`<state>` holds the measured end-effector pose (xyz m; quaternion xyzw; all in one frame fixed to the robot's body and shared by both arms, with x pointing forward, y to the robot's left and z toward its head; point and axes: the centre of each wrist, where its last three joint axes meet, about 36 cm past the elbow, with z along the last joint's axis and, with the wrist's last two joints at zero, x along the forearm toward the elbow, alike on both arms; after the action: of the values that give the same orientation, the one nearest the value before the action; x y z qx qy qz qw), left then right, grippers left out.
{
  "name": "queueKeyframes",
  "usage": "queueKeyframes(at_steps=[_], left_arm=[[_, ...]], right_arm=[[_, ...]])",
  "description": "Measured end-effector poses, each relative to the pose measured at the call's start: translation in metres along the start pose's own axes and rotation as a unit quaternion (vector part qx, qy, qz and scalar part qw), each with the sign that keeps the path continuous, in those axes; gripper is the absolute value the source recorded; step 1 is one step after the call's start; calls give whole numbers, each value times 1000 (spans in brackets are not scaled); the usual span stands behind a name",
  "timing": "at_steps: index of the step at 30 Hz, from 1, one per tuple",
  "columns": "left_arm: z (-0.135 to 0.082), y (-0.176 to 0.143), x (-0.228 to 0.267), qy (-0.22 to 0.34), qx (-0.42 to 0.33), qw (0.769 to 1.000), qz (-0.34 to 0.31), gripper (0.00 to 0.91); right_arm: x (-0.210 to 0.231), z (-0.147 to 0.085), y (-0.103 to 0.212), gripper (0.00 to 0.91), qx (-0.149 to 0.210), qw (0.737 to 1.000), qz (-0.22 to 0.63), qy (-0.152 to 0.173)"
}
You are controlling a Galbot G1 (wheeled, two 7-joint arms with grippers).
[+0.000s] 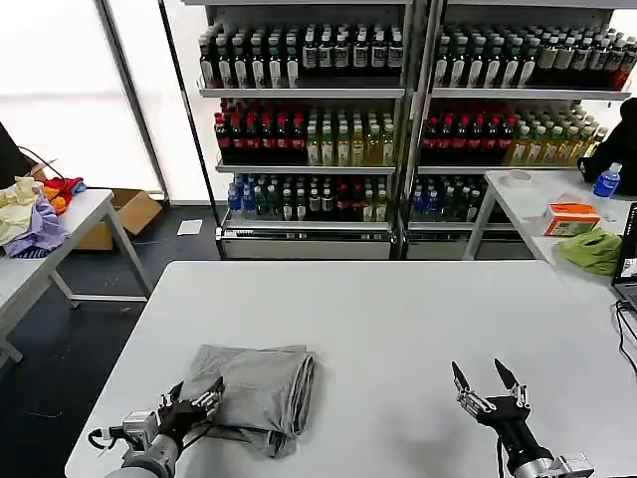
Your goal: Fold and organize the clothes.
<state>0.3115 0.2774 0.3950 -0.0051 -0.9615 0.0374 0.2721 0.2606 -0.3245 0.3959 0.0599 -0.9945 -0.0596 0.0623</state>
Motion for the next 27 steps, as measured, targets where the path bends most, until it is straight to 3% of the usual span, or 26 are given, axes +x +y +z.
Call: queueKeyframes(at_steps=[13,27], left_arm=[[9,-1,1,-10,11,1000,13,10],[-4,17,13,-24,83,996,27,10]], right_arm=[[2,1,2,907,-3,1000,2,-3],[5,-1,0,907,-1,1000,4,-8]])
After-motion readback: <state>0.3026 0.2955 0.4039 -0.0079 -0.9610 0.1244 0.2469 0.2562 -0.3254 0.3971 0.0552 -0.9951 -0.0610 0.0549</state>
